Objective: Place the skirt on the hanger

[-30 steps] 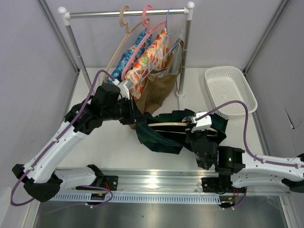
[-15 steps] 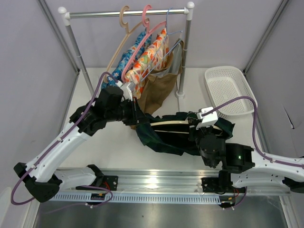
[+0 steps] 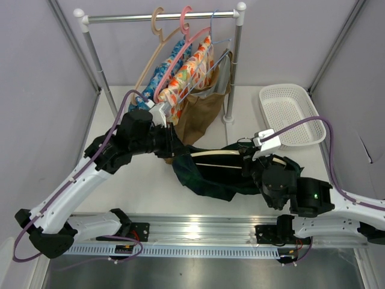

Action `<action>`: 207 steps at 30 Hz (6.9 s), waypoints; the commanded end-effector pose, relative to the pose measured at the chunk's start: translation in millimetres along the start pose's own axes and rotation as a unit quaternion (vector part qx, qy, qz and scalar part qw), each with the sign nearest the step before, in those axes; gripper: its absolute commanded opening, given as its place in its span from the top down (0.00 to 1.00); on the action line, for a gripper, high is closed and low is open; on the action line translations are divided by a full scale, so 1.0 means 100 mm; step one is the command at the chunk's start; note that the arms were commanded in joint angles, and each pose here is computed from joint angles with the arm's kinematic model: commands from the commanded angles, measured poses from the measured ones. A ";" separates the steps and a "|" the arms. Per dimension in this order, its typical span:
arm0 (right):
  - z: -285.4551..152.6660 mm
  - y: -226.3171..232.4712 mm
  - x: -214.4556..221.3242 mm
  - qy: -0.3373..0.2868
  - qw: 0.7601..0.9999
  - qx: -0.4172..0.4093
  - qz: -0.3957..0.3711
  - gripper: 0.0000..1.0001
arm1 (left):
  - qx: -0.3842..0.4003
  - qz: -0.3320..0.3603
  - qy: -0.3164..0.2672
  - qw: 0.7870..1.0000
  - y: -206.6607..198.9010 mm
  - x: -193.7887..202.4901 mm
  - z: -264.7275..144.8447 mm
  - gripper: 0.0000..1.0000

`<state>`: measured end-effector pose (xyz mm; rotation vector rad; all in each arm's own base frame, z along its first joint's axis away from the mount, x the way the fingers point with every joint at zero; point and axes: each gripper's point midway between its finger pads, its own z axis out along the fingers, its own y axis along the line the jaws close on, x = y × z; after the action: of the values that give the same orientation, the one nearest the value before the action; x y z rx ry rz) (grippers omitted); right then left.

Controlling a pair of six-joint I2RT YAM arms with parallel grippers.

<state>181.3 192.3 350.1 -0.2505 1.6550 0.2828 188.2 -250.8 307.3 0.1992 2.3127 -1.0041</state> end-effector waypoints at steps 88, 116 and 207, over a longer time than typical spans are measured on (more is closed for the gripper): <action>0.00 0.70 -0.94 0.014 0.974 -0.199 0.112 0.50 | 0.169 0.408 -0.061 0.895 -1.12 0.14 -0.35 1.00; 1.15 1.12 -1.80 -0.017 0.943 -0.273 0.189 0.19 | -0.012 0.262 -0.104 0.959 0.12 0.33 -0.95 1.00; 2.30 1.31 -0.86 -0.012 0.998 0.057 -0.014 0.70 | -0.077 0.182 -0.190 0.962 0.40 0.00 -1.86 1.00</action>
<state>365.6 412.1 396.5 -0.2591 1.6569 0.1532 113.5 -100.5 349.1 0.4222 1.9932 -0.5478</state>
